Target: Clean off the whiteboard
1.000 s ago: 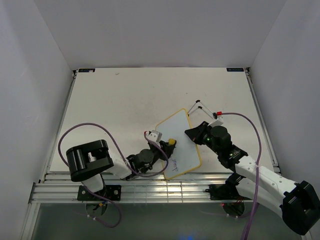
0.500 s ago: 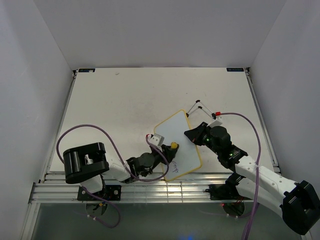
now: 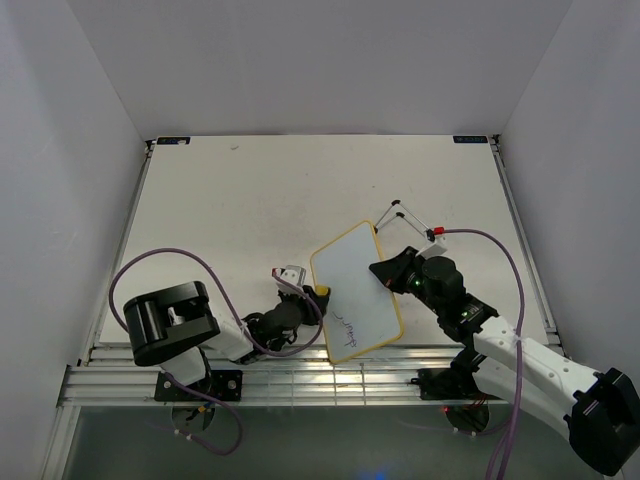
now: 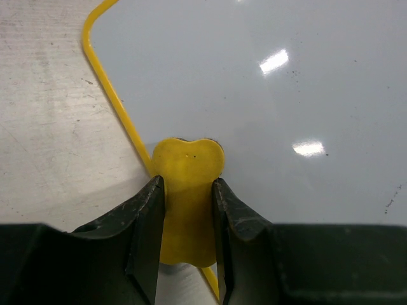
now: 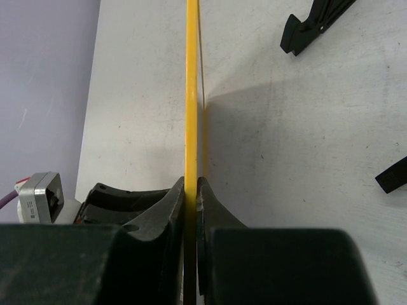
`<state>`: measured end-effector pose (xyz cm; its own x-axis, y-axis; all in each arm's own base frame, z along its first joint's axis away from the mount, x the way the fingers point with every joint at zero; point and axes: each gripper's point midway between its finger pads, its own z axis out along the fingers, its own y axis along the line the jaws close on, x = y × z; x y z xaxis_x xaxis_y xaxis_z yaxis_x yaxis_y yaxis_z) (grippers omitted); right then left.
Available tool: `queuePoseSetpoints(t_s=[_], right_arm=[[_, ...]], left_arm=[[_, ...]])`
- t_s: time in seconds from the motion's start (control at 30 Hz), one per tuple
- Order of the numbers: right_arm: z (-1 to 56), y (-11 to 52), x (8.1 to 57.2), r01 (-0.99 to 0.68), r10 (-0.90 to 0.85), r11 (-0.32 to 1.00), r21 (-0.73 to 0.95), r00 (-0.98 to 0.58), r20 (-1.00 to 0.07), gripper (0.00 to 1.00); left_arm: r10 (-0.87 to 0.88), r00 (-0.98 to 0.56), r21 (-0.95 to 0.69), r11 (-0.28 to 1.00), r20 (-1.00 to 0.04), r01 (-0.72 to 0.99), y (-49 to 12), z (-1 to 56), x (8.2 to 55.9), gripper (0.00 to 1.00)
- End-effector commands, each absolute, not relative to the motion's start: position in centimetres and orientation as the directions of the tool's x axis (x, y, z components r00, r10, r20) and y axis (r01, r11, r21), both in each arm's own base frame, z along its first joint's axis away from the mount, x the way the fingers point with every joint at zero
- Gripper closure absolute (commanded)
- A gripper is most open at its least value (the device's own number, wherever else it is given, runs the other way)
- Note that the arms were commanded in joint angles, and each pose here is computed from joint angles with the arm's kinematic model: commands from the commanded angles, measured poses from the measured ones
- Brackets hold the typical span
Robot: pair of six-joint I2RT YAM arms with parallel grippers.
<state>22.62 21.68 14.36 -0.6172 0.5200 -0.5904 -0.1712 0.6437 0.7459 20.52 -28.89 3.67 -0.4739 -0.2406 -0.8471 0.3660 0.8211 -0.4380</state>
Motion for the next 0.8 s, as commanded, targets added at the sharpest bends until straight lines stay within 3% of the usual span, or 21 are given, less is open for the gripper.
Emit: queuePoseSetpoints(t_s=[0.0, 0.3, 0.43, 0.6, 0.77], right_arm=[[17.2, 22.9, 23.0, -0.217, 0.579, 0.553, 0.804, -0.593, -0.559, 0.92], [17.4, 22.5, 23.3, -0.191, 0.608, 0.55, 0.813, -0.575, -0.547, 0.92], [17.5, 21.7, 23.6, -0.161, 0.634, 0.561, 0.812, -0.547, -0.547, 0.92], [18.0, 21.0, 23.7, -0.155, 0.649, 0.568, 0.809, -0.519, -0.556, 0.92], [18.2, 20.5, 23.9, -0.138, 0.666, 0.57, 0.81, -0.5, -0.554, 0.92]], left_arm=[[-0.13, -0.52, -0.41, 0.782, -0.844, 0.47, -31.0, 2.4, 17.4, 0.91], [-0.116, -0.488, -0.454, 0.598, -0.865, 0.661, -38.2, 6.3, 11.3, 0.91], [-0.067, -0.437, -0.401, 0.537, -0.897, 0.742, -39.8, 7.1, 9.3, 0.91], [-0.068, -0.427, -0.37, 0.634, -0.902, 0.68, -37.7, 5.6, 10.9, 0.91], [-0.138, -0.476, -0.401, 0.761, -0.869, 0.51, -32.3, 3.6, 14.7, 0.91]])
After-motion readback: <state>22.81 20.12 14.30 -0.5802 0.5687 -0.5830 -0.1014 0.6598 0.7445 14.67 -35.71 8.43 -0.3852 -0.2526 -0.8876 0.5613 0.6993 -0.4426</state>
